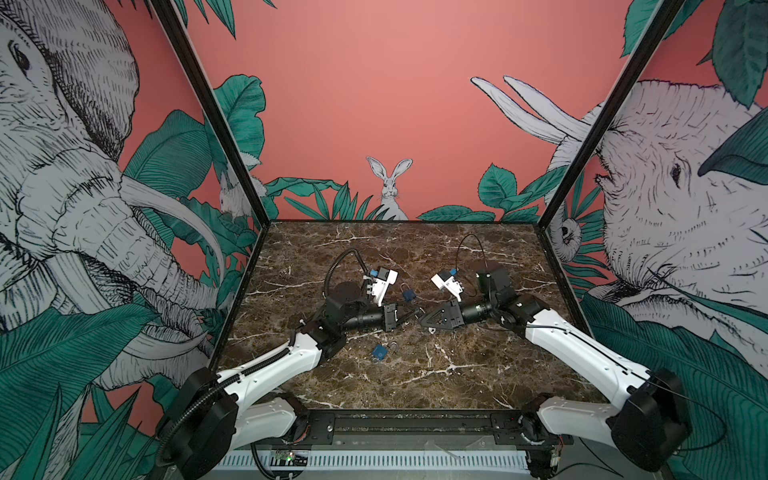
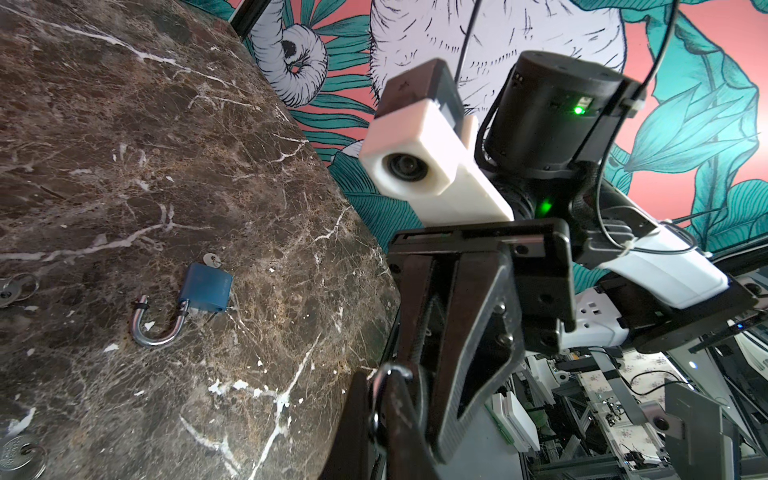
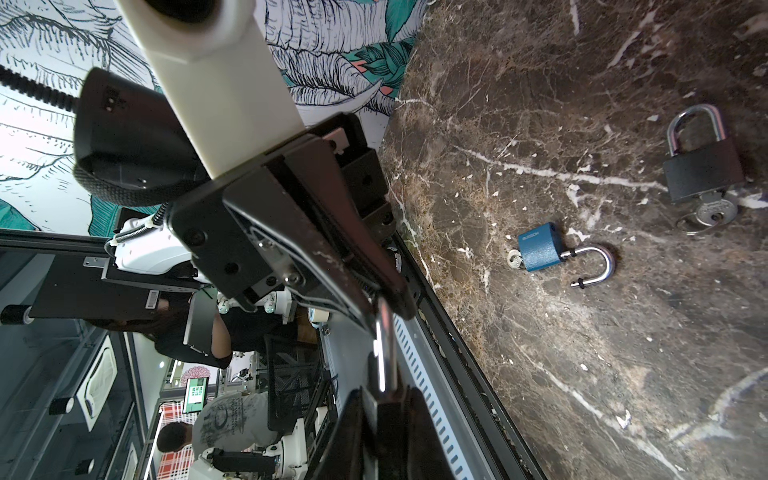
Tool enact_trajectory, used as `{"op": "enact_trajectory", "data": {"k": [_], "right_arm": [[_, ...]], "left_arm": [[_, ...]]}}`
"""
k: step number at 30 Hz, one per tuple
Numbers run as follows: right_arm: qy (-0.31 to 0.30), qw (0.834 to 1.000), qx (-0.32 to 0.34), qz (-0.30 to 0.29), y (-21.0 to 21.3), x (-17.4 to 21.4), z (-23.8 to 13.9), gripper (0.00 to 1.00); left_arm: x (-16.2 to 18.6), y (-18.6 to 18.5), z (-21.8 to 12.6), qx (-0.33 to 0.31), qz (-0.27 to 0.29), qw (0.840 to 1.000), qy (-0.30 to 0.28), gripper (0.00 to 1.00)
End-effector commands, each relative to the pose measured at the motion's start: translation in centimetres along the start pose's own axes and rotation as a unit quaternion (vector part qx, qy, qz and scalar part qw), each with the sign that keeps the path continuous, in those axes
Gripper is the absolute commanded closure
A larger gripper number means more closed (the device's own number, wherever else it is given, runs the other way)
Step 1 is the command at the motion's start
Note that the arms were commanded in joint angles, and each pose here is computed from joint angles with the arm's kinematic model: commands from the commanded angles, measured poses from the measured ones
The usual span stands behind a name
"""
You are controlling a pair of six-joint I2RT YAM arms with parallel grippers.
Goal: Lock with the key
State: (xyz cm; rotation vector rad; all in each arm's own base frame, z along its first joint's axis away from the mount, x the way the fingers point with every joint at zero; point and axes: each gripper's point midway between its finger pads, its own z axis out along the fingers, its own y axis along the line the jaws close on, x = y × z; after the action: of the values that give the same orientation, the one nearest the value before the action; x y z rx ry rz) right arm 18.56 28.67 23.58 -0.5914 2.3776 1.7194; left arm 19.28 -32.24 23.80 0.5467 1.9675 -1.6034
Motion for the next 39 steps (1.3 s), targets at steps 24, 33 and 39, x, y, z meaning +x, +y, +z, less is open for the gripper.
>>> {"op": "enact_trajectory", "data": {"k": [24,33,39], "right_arm": [[-0.131,0.966,-0.053,-0.218,6.6,-8.6,-2.9,1.00],[-0.088,0.980,-0.013,-0.176,3.0,-5.2,-2.1,1.00],[-0.076,0.981,0.013,-0.178,2.4,-4.5,-2.2,1.00]], "left_arm": [[11.0,-2.8,1.9,0.046,-0.029,0.980,0.190,1.00],[1.5,-1.9,-1.2,0.020,0.009,0.994,0.102,1.00],[-0.8,-2.8,-1.1,0.019,0.031,0.992,0.119,1.00]]}}
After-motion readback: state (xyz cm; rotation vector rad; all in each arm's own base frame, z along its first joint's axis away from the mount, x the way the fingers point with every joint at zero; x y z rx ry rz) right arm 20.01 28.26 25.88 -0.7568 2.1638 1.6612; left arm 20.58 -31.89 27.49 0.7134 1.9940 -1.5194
